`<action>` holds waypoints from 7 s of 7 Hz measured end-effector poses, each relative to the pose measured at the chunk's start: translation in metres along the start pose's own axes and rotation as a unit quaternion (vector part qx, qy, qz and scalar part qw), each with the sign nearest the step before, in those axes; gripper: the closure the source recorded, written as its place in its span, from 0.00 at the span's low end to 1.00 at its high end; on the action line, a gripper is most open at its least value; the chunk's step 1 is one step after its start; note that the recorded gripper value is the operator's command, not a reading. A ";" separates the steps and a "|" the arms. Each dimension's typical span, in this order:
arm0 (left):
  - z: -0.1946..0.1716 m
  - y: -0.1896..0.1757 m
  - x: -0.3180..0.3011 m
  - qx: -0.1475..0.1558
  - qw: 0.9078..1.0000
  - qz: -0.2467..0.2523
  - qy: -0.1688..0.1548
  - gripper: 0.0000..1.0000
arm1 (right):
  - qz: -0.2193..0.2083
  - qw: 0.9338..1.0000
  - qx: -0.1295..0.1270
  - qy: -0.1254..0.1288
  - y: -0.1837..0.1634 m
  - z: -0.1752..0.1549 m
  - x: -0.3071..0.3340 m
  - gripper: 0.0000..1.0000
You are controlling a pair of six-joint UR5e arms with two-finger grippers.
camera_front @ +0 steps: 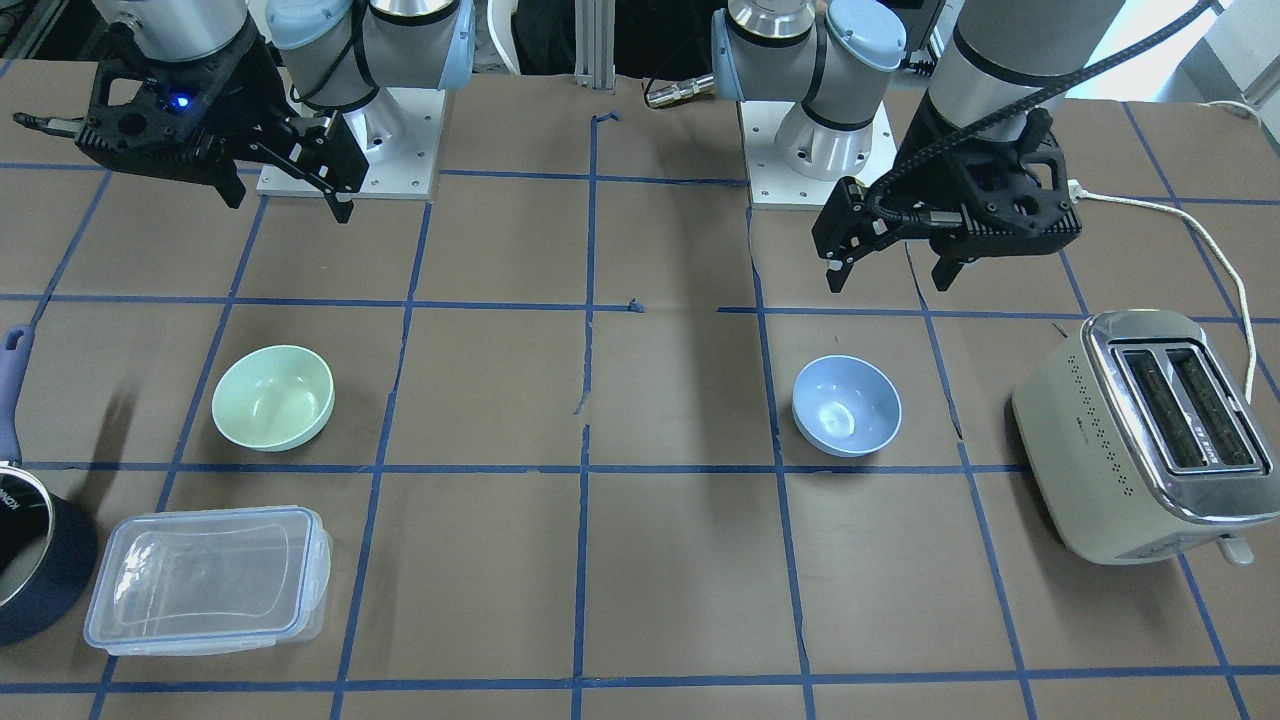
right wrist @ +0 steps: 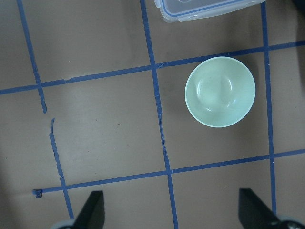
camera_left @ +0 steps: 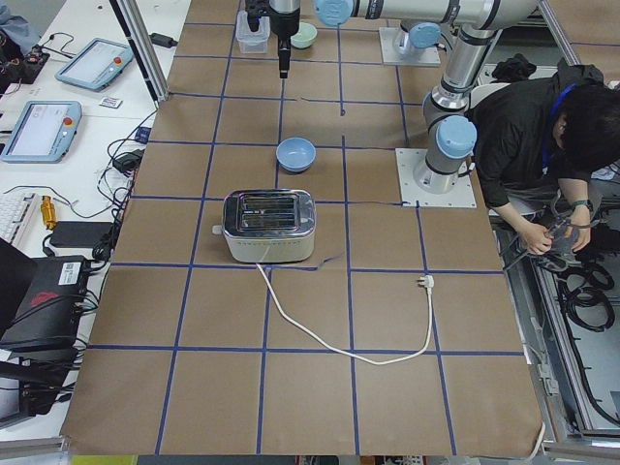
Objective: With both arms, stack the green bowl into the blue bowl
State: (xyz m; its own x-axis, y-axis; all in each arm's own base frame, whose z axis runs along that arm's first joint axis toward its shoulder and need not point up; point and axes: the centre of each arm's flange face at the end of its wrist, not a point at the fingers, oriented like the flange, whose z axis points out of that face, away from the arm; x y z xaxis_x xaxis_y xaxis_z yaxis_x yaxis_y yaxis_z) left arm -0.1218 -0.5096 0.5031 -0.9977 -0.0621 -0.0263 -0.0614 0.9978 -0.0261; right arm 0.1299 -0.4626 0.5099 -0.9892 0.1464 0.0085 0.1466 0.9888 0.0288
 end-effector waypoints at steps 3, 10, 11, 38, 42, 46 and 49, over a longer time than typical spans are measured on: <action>0.011 0.001 -0.006 -0.008 1.000 0.013 -0.001 0.00 | 0.000 1.000 -0.003 0.003 0.000 0.003 0.001 0.00; 0.271 0.023 -0.107 -0.034 0.999 -0.006 0.007 0.59 | -0.056 0.994 -0.089 0.006 -0.053 0.163 0.010 0.00; 0.289 0.026 -0.107 -0.041 0.999 -0.005 0.007 1.00 | -0.077 0.994 -0.079 0.004 -0.051 0.194 0.012 0.00; 0.102 -0.037 0.076 -0.003 0.999 0.020 0.040 0.12 | -0.132 0.990 -0.013 0.047 -0.044 0.152 0.014 1.00; -0.013 0.004 0.001 -0.004 0.999 0.050 0.022 0.00 | -0.065 0.997 0.017 0.045 -0.063 0.142 -0.124 1.00; -0.003 -0.002 -0.009 0.026 0.999 0.015 0.022 0.00 | -0.030 0.998 0.011 0.045 -0.068 0.188 -0.234 1.00; 0.004 0.001 -0.010 0.021 0.999 0.014 0.022 0.00 | -0.041 0.999 -0.015 0.023 -0.063 0.215 -0.269 1.00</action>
State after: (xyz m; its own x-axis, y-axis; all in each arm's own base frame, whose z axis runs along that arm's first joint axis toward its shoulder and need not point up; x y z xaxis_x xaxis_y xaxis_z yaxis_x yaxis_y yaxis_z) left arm -0.1114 -0.5080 0.4989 -0.9994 -0.0323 0.0156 -0.0333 0.9972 -0.0670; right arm 0.3855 -0.5581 0.2905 -0.9967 0.0622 0.0514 0.0654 0.9960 0.0615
